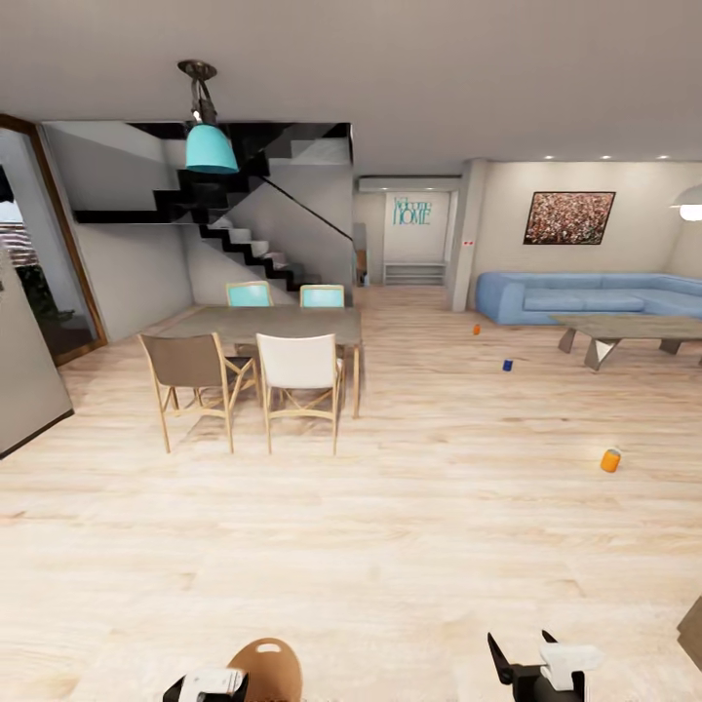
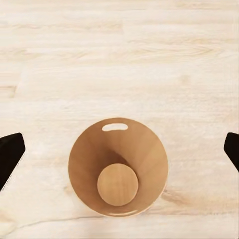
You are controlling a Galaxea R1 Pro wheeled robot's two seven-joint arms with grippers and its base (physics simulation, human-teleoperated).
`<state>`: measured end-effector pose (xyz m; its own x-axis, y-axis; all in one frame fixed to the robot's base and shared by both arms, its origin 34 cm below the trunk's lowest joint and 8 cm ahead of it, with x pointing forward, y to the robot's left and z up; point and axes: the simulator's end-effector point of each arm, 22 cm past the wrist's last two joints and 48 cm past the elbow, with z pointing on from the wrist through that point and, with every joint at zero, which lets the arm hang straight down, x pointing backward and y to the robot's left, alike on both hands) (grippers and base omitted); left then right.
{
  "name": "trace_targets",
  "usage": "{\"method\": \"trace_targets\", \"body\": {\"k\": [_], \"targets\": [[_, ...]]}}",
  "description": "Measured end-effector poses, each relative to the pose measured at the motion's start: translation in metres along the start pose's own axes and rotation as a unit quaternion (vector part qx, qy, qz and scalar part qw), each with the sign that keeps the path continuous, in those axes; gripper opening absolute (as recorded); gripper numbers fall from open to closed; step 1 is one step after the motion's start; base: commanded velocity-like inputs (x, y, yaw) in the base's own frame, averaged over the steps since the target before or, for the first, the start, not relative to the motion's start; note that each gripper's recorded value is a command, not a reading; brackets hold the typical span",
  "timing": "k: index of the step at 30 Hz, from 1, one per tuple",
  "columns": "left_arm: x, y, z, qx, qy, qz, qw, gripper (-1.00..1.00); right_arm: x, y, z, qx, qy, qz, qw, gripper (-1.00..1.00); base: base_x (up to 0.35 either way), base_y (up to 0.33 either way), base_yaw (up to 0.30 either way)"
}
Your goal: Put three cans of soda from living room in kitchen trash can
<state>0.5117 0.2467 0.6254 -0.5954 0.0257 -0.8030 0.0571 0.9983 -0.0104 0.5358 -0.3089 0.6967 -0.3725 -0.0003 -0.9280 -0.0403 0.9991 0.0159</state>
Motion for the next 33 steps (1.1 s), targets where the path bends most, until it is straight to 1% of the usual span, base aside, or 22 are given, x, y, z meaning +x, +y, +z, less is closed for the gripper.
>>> {"method": "trace_targets", "body": {"k": [33], "targets": [[0.0047,-0.0004,-0.0001,0.001,0.005,-0.003,1.0000,1.00,0.0019,-0.0027,0.0003,0.004,0.003,-0.001,1.0000,1.00,0.000,0.304,0.000]]}}
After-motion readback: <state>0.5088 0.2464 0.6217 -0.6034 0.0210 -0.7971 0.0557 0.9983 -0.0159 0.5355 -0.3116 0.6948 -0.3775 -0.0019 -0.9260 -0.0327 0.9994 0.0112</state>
